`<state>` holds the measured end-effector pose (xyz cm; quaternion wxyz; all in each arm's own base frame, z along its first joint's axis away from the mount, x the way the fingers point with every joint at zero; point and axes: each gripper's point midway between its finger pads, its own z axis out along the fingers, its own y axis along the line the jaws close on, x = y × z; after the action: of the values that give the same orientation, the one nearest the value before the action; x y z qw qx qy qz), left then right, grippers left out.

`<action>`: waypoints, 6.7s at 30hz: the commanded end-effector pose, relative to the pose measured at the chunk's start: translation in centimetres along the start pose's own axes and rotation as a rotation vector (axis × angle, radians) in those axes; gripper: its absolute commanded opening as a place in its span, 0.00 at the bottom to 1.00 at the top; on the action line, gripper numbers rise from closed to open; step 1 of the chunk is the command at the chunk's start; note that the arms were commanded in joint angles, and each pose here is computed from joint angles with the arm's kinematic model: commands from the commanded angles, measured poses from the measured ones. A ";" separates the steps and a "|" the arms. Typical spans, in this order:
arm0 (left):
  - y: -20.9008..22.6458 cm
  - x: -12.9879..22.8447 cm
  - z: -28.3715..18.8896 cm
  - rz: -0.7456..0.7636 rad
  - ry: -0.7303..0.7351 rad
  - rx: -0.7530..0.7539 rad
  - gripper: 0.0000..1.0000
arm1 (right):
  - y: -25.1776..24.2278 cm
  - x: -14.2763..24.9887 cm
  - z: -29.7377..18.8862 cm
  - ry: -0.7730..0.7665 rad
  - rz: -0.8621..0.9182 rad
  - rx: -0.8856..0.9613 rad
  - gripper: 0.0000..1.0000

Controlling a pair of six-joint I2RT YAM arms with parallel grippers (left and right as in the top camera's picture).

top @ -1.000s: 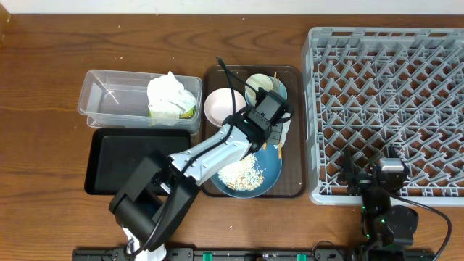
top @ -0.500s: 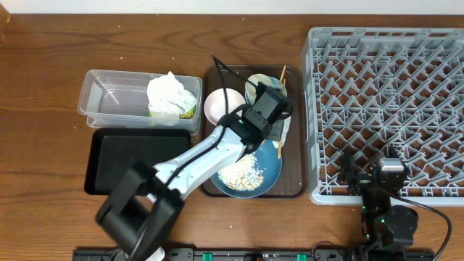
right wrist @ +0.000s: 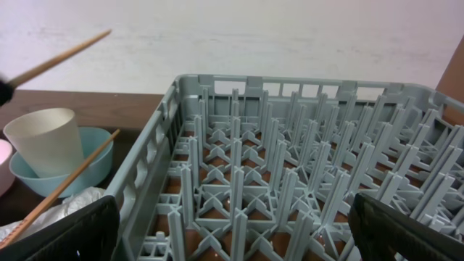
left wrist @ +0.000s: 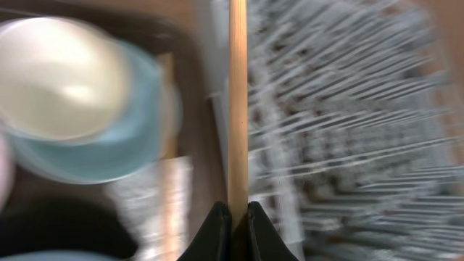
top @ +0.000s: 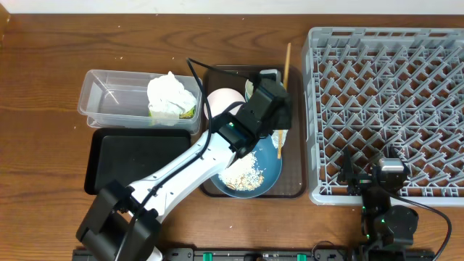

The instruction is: Sort waste into correct bins and load items into the dishwasher rack

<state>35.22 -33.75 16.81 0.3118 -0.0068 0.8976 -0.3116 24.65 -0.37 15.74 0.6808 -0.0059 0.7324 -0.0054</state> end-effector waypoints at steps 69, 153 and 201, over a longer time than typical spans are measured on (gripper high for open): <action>-5.9 2.9 8.0 -0.320 -0.132 0.233 0.13 | 0.0 0.1 0.0 0.001 -0.004 -0.001 0.99; 6.9 6.2 7.1 0.414 0.058 -0.323 0.22 | 0.0 0.1 0.0 0.001 -0.004 -0.001 0.99; -3.5 -0.1 0.7 -0.364 -0.111 0.052 0.06 | 0.0 0.1 0.0 0.001 -0.004 0.000 0.99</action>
<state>34.93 -35.73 19.35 0.3500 -0.1139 0.8632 -0.3454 24.65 -0.37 15.75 0.6810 -0.0059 0.7323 -0.0054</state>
